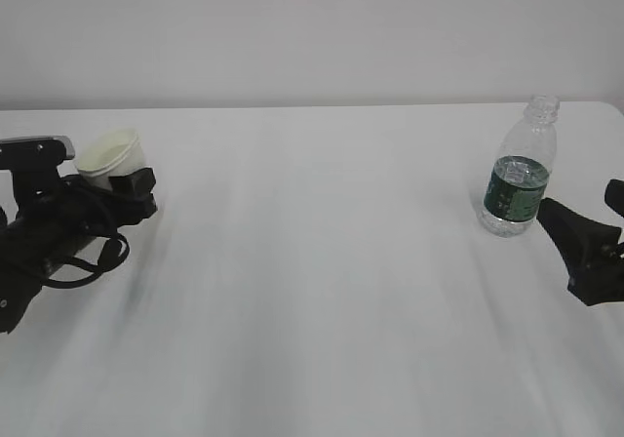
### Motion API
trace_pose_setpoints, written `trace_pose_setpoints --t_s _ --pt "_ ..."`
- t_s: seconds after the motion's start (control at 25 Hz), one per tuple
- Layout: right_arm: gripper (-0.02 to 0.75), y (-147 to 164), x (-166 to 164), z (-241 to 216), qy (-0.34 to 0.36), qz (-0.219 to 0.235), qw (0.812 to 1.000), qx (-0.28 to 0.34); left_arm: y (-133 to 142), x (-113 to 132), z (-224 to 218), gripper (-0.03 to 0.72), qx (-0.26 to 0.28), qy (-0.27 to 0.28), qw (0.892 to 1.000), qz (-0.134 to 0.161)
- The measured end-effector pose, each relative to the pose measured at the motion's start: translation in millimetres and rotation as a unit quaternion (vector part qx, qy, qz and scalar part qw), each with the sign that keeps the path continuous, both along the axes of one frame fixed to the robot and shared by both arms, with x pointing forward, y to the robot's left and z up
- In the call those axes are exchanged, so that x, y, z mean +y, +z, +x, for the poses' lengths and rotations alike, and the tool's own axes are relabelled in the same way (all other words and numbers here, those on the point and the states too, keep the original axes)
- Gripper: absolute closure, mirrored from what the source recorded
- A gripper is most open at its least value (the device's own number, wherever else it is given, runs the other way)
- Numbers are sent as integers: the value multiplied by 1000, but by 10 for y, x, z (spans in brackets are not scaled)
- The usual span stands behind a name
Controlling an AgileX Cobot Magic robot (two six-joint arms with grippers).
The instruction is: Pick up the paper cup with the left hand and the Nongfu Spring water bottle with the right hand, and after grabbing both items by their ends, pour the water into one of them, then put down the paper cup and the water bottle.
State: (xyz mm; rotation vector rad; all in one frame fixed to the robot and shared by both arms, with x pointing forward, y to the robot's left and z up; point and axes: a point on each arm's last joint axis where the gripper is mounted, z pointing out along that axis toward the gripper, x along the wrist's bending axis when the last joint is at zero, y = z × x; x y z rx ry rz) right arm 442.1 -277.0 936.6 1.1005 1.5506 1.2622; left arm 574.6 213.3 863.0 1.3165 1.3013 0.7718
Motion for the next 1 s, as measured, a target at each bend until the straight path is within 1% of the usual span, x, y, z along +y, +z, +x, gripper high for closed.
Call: trace_pose_setpoints --t_s 0.12,0.32,0.64,1.0 --pt "147 0 0 0 0 0 1000 0 -33 -9 42 271 0 1 1000 1" --pt "147 0 0 0 0 0 1000 0 -166 -21 110 272 9 4 1000 2" --pt "146 0 -3 1 -2 -2 1000 -1 -297 -60 252 272 6 2 1000 8" --pt "147 1 -12 3 -6 -6 1000 -2 -338 -67 259 273 -2 -4 1000 24"
